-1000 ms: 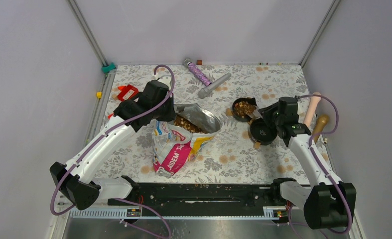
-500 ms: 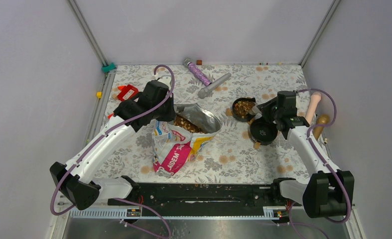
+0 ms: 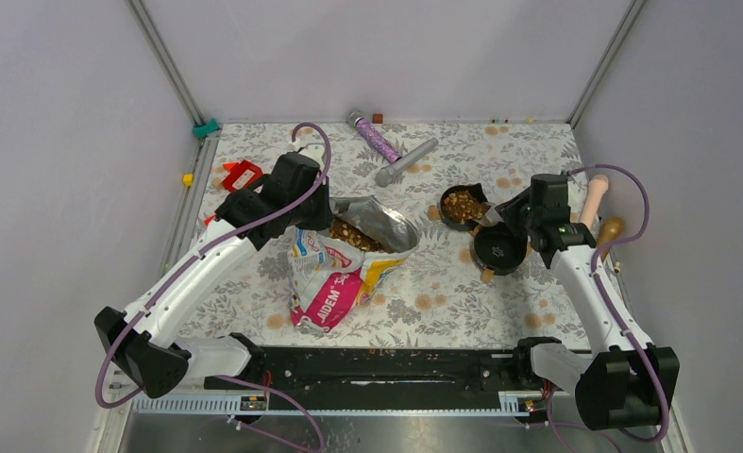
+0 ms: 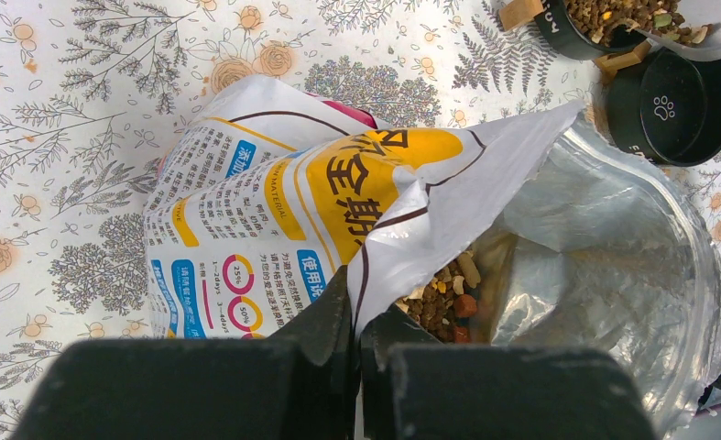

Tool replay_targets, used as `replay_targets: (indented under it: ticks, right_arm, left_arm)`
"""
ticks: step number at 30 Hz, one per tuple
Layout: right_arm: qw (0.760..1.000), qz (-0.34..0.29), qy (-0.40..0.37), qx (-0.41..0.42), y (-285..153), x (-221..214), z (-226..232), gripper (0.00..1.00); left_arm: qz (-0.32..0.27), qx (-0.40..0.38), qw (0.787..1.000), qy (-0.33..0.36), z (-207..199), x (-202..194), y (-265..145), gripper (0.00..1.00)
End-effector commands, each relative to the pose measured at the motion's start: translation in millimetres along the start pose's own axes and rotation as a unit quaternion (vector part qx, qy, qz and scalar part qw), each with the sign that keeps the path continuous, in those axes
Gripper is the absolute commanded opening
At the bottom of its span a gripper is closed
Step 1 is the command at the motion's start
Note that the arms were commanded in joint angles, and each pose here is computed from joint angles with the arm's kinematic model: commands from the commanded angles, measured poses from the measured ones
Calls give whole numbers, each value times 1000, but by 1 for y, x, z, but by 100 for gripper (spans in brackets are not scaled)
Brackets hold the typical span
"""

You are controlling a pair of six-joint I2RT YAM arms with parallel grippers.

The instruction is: Serve the pet food

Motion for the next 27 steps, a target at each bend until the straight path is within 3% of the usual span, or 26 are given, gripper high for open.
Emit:
replay_targets:
  ticks: [1, 17, 27]
  right_arm:
    - [999, -32, -18, -33, -3, 13, -2, 0]
    - [1000, -4, 2, 12, 13, 24, 21, 0]
    - [998, -7, -52, -24, 0, 27, 12, 0]
  left_arm:
    - [-10, -15, 1000, -1, -6, 6, -2, 0]
    - [-11, -13, 1000, 1, -6, 6, -1, 0]
    - [-12, -17, 1000, 0, -6, 6, -3, 0]
Point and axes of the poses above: each gripper's point midway between its finger pads, its own y axis out along the fingers, its own z axis along the line the jaws close on, x = y × z, the point moved 10 cm from there along -y, back along the fingers, and after that the axes turned 14 degrees about -y, right-handed, at the moved point
